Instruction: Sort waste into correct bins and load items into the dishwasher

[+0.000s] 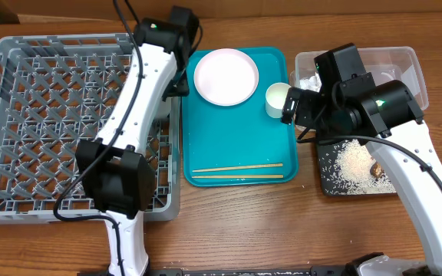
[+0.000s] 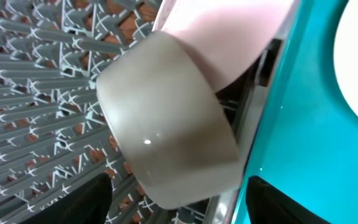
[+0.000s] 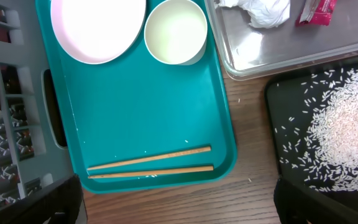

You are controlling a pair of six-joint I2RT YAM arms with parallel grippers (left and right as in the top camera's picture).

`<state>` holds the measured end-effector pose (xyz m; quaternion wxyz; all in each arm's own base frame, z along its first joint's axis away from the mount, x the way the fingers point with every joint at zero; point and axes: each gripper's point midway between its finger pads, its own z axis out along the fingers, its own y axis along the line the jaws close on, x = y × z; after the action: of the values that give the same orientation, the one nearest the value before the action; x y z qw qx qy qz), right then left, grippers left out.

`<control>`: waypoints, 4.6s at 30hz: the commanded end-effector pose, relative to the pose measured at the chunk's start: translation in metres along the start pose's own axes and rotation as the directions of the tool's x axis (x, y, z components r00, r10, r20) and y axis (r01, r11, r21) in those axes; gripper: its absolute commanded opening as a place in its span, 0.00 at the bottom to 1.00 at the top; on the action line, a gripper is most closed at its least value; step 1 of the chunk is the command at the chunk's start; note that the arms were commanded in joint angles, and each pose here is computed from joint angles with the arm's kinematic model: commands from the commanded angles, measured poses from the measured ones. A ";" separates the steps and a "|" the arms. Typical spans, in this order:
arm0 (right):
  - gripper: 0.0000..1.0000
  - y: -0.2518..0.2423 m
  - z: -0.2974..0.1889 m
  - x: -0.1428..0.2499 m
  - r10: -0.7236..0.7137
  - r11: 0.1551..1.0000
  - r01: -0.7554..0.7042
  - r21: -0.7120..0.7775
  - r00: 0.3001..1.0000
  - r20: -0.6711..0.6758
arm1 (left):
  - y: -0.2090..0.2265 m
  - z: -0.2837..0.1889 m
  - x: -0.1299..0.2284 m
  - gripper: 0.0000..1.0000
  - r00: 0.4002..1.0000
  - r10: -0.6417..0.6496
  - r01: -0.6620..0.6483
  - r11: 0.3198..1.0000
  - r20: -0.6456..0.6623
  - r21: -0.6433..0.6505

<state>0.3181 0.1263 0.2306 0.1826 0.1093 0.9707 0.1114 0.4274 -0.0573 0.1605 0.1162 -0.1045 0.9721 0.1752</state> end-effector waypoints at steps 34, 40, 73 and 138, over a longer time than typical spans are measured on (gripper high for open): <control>1.00 0.001 -0.003 -0.003 -0.002 1.000 0.002 -0.003 1.000 0.019 | -0.046 -0.022 -0.016 0.67 0.971 0.140 -0.133 0.990 0.194 -0.048; 1.00 0.001 -0.003 -0.003 -0.002 1.000 0.002 -0.003 1.000 0.019 | -0.075 -0.009 -0.005 0.67 0.966 0.218 -0.229 0.972 0.139 0.061; 1.00 0.001 -0.003 -0.003 -0.002 1.000 0.002 -0.003 1.000 0.019 | -0.044 0.017 0.047 0.65 0.952 0.279 -0.293 0.950 -0.124 -0.111; 1.00 0.001 -0.003 -0.003 -0.002 1.000 0.002 -0.002 1.000 0.019 | 0.049 -0.052 -0.030 1.00 0.992 -0.124 0.124 0.927 -0.021 0.353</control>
<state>0.3181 0.1263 0.2306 0.1824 0.1093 0.9708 0.1113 0.4351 -0.0225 0.2322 0.1564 -0.1630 0.9731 0.0455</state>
